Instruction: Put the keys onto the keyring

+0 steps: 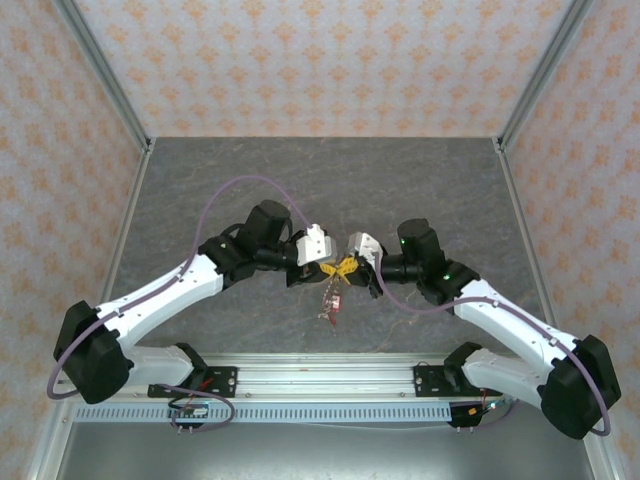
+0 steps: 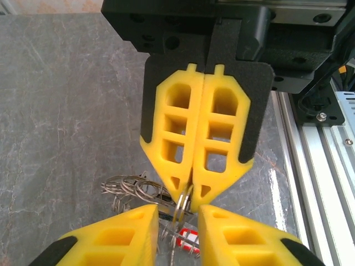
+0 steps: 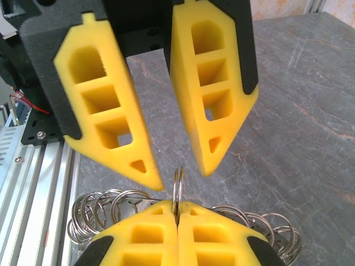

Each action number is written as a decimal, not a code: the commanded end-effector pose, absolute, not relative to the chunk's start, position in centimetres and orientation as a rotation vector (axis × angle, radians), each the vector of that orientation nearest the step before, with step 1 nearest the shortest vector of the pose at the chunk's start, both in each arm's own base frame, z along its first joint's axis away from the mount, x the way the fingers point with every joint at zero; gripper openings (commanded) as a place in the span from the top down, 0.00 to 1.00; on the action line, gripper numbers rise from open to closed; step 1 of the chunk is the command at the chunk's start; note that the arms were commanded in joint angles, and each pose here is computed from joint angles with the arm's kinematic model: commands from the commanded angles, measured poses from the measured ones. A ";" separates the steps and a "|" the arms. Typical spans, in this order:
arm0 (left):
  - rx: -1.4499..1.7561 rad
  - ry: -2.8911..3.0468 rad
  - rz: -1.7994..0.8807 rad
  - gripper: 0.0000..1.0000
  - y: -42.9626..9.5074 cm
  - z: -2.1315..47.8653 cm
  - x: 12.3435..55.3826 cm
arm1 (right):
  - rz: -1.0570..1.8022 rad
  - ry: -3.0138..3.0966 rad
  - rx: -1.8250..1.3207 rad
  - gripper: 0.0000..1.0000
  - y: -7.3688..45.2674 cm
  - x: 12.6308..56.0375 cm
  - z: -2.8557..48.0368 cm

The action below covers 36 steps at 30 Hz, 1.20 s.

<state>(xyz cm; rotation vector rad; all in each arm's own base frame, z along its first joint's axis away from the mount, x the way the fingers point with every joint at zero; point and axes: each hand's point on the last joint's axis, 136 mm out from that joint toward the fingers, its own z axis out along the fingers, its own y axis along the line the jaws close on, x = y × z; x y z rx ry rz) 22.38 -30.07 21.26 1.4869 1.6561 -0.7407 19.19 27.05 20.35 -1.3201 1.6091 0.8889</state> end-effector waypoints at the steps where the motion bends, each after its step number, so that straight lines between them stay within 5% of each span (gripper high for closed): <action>1: 1.532 1.675 -0.701 0.77 -30.0 21.0 22.4 | 0.862 1.501 -1.338 1.00 27.7 19.4 23.1; 7: 1.562 1.682 -0.712 0.78 -30.1 20.7 22.2 | 0.868 1.476 -1.333 1.00 28.1 19.3 23.7; 11: 1.565 1.662 -0.734 1.00 -30.4 21.1 22.0 | 0.868 1.480 -1.336 1.00 28.2 19.3 23.5; 15: 1.518 1.630 -0.754 1.00 -30.6 21.9 22.2 | 0.818 1.517 -1.280 0.99 27.5 19.9 22.6; 19: 1.419 1.544 -0.887 1.00 -30.7 23.6 21.9 | 0.885 1.554 -1.229 0.87 26.8 19.8 21.2; 36: 1.384 1.496 -0.996 1.00 -30.9 24.4 21.3 | 0.968 1.459 -1.107 0.84 27.2 20.4 23.4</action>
